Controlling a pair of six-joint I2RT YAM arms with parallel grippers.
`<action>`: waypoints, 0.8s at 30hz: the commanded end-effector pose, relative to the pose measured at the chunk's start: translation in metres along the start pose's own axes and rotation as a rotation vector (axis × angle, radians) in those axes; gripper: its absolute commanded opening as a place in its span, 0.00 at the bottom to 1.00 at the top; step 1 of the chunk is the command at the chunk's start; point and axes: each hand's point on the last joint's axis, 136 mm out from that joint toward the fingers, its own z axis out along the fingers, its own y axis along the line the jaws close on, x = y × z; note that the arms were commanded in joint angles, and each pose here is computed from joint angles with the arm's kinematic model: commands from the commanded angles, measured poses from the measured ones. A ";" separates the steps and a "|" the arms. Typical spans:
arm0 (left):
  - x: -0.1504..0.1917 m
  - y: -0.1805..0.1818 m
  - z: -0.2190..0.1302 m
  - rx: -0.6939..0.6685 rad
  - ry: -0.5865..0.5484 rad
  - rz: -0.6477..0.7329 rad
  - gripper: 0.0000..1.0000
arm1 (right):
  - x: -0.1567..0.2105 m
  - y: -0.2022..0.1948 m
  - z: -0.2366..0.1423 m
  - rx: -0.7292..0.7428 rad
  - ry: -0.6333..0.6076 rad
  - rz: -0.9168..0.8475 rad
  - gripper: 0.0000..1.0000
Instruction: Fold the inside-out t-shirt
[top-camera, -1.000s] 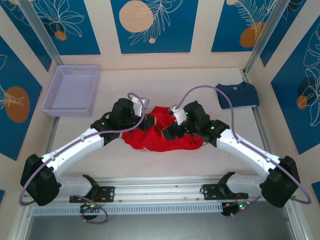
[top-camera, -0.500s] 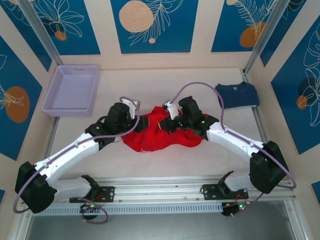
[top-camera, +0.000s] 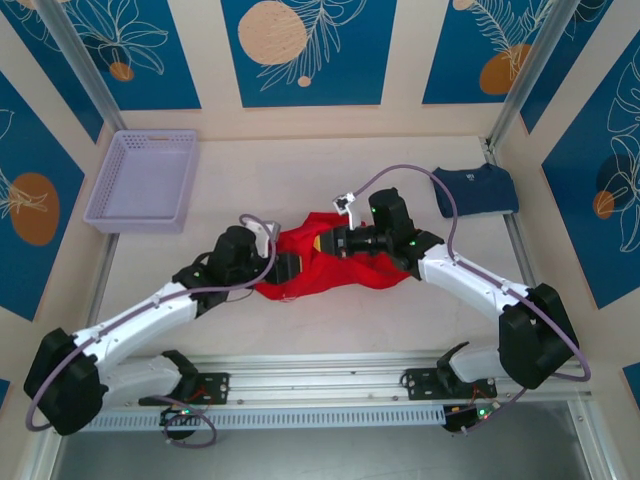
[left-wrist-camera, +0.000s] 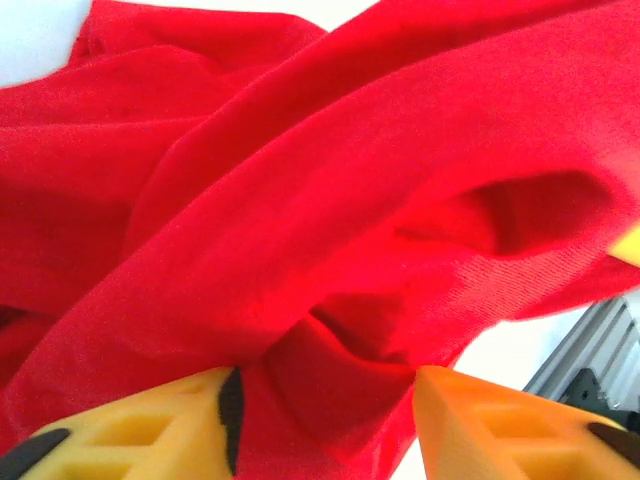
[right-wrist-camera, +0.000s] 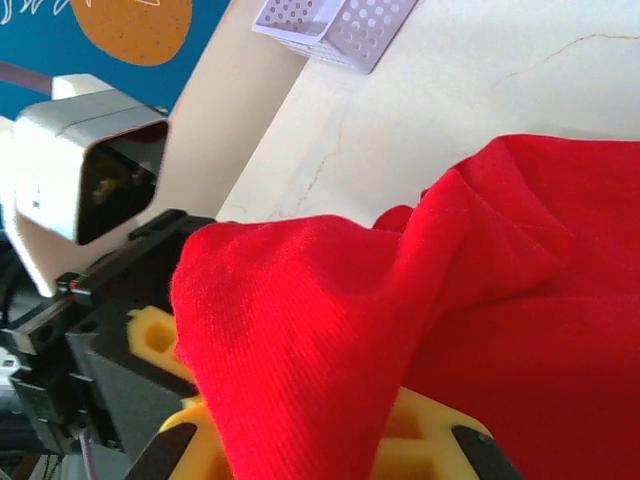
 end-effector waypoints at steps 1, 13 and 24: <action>-0.002 -0.014 0.011 0.066 0.013 0.017 0.40 | -0.015 0.006 -0.015 -0.039 -0.051 0.059 0.00; 0.042 0.023 0.046 0.028 0.104 0.042 0.18 | -0.051 0.006 -0.041 -0.165 -0.164 0.249 0.00; 0.005 -0.023 -0.015 0.141 -0.066 0.204 0.41 | -0.034 -0.012 -0.042 -0.037 -0.097 0.186 0.00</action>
